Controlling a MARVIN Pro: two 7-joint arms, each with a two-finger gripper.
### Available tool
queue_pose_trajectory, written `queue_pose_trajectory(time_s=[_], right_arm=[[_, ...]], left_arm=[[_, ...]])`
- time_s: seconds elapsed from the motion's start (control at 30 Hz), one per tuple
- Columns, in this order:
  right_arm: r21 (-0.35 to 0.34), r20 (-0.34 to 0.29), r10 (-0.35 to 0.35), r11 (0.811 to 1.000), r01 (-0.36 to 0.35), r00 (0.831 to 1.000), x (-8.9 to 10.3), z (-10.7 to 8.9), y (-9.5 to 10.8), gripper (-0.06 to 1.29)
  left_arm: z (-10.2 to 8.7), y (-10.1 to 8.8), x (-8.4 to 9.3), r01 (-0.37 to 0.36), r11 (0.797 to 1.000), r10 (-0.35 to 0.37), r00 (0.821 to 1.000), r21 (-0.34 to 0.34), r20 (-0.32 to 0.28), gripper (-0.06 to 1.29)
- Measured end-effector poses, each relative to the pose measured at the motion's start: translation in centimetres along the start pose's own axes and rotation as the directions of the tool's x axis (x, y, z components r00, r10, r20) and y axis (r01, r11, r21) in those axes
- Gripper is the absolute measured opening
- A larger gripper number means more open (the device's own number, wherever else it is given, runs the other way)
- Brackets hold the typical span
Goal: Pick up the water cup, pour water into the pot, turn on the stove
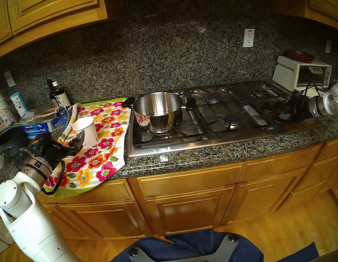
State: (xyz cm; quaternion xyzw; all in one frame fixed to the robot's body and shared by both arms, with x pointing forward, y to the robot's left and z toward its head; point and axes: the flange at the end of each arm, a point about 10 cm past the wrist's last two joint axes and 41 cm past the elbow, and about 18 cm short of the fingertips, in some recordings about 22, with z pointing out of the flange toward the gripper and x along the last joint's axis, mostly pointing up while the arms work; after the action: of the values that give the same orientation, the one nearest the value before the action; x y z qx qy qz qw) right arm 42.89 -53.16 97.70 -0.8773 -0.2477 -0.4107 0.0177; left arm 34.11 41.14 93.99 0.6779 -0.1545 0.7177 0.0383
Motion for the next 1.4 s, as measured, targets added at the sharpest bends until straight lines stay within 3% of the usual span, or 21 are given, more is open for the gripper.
queue_pose_trajectory(time_s=[0.27, 0.6, 1.23, 1.4], right_arm=[[-0.01, -0.038, 0.078, 0.997, -0.078, 0.996, -0.7, 0.3, -0.1, -0.04], [-0.013, -0.073, 0.119, 0.993, -0.12, 0.99, -1.4, 0.5, -0.3, -0.04], [-0.015, -0.155, 0.067, 0.997, -0.07, 0.986, -3.2, 0.5, -0.6, -0.04], [-0.019, -0.166, 0.027, 0.999, -0.03, 0.986, -3.6, 0.5, -0.5, -0.04]], left_arm=[[0.0, 0.0, 0.0, 0.0, 1.0, 0.0, 1.0, 0.0, 0.0, 1.24], [0.0, 0.0, 0.0, 0.0, 1.0, 0.0, 1.0, 0.0, 0.001, 1.24], [0.0, 0.0, 0.0, 0.0, 1.0, 0.0, 1.0, 0.0, 0.001, 1.24], [0.0, 0.0, 0.0, 0.0, 1.0, 0.0, 1.0, 0.0, 0.001, 1.23]])
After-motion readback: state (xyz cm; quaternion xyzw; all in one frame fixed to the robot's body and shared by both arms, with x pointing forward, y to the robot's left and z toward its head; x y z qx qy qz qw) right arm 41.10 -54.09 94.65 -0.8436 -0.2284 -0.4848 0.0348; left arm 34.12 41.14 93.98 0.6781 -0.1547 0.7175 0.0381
